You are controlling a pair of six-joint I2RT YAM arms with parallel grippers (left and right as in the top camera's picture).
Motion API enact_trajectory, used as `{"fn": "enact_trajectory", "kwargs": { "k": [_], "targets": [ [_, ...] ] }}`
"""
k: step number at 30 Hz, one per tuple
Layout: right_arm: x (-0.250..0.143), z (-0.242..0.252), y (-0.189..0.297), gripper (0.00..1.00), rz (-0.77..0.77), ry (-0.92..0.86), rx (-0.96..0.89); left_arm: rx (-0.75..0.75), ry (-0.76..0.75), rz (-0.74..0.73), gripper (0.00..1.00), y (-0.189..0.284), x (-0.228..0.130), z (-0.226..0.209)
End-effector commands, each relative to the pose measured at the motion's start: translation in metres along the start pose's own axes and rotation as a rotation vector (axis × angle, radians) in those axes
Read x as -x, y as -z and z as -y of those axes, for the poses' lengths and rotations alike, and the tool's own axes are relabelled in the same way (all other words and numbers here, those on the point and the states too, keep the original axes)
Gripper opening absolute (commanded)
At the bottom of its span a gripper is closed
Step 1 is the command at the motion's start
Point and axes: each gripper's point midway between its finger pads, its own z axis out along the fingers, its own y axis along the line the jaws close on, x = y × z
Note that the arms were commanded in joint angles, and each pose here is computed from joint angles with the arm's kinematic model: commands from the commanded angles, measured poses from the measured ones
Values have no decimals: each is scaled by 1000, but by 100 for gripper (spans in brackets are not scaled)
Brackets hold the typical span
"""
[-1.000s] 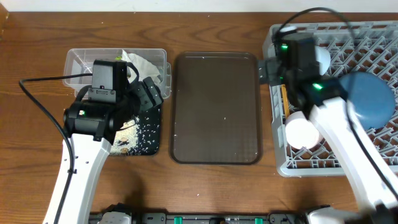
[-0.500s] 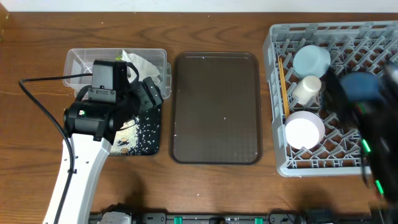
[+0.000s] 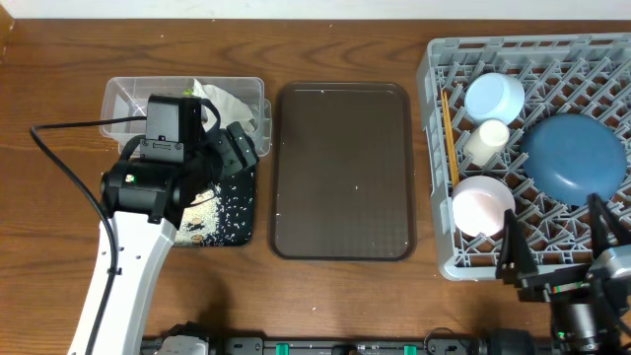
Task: Sort waste into correct bins and load items into the dishwasher rack
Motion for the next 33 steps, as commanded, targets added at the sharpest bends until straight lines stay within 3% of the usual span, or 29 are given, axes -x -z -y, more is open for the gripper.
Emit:
{"fn": "enact_trajectory", "kwargs": {
  "k": [1, 8, 14, 17, 21, 33],
  "targets": [
    [-22, 1, -1, 99, 17, -73, 4, 0, -4, 16, 90, 3, 6, 2],
    [-56, 11, -18, 99, 153, -121, 10, 0, -4, 16, 90, 3, 6, 2],
    [-99, 51, -31, 99, 223, -260, -167, 0, -4, 16, 90, 3, 6, 2],
    [-128, 70, -33, 99, 202, -342, -270, 0, -4, 16, 90, 3, 6, 2],
    [-155, 70, -38, 99, 145, -344, -276, 0, -4, 16, 90, 3, 6, 2],
    [-206, 49, -46, 99, -50, -89, -167, 0, -4, 16, 90, 3, 6, 2]
  ]
}}
